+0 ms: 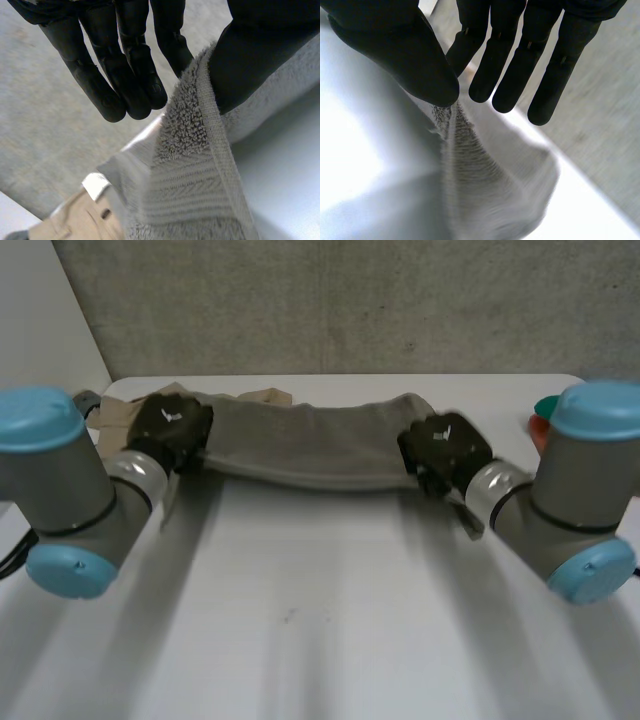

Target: Fold the laundry.

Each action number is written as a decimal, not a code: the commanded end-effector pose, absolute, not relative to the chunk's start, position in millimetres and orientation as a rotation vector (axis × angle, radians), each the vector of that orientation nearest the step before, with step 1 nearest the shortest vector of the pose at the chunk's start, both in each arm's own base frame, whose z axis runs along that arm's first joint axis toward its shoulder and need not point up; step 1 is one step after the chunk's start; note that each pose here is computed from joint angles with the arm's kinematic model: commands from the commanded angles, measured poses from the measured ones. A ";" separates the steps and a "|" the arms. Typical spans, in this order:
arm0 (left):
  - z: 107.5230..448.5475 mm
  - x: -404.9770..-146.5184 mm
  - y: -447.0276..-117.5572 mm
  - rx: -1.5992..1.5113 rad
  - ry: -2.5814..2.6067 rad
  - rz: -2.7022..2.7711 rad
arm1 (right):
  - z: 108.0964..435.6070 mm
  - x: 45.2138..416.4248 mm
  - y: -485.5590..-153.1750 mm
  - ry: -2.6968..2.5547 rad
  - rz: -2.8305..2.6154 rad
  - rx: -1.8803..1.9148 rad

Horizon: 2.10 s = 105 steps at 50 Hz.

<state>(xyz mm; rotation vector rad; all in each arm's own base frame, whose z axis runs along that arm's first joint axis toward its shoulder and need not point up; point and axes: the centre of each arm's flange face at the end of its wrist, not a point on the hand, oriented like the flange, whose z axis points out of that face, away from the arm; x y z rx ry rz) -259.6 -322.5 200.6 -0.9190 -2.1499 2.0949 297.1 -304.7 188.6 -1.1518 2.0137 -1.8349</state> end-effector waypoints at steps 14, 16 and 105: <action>214.1 -256.6 -317.3 -0.895 -2.149 2.172 | 142.3 272.7 -329.9 2.454 -1.613 -0.645; 214.7 -256.2 -318.9 -0.890 -2.151 2.178 | 142.2 268.7 -333.2 2.460 -1.618 -0.655; 284.4 -246.7 -362.2 -0.828 -2.017 2.414 | 304.2 228.4 -352.5 1.993 -2.289 -0.808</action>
